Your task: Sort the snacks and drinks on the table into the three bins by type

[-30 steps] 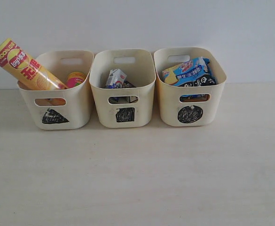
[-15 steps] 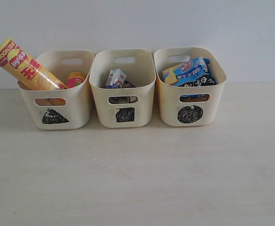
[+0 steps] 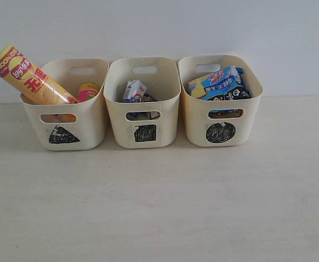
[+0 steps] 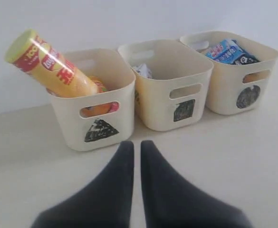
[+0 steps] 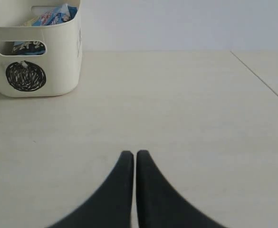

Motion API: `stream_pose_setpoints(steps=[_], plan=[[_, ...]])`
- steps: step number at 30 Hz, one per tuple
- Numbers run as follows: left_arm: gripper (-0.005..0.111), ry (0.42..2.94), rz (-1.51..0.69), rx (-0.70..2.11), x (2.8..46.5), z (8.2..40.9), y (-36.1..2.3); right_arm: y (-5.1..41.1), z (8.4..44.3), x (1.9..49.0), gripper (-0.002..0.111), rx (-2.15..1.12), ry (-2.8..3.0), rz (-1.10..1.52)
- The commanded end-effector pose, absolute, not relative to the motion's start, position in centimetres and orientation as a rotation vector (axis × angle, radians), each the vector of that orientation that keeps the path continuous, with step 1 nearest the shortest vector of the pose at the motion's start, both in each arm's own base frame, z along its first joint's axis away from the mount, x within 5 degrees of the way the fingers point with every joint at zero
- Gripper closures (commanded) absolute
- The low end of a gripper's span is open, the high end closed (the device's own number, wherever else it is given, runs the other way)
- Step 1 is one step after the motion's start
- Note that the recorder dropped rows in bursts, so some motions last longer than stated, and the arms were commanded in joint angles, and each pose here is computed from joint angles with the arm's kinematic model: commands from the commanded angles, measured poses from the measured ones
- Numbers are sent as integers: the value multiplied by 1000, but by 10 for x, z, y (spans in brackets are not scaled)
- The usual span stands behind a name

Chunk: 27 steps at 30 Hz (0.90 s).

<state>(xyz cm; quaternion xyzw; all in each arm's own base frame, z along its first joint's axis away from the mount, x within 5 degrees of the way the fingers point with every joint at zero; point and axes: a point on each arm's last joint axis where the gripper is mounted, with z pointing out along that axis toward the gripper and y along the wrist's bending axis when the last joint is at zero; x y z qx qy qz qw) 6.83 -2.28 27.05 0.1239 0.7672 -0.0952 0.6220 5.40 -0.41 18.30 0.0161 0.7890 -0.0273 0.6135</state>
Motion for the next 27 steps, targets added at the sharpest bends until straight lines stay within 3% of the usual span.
stream_pose_setpoints(steps=[1, 18, 27], plan=[[102, 1680, -192, 207, 56, 261, -16, -4, 184, 54, 108, 30, 1805, -73], [102, 1529, -146, 126, 55, 209, -10, -4, 184, 54, 108, 30, 1805, -73], [102, 1537, -99, 61, 56, 208, -6, -4, 184, 54, 108, 30, 1805, -73]])
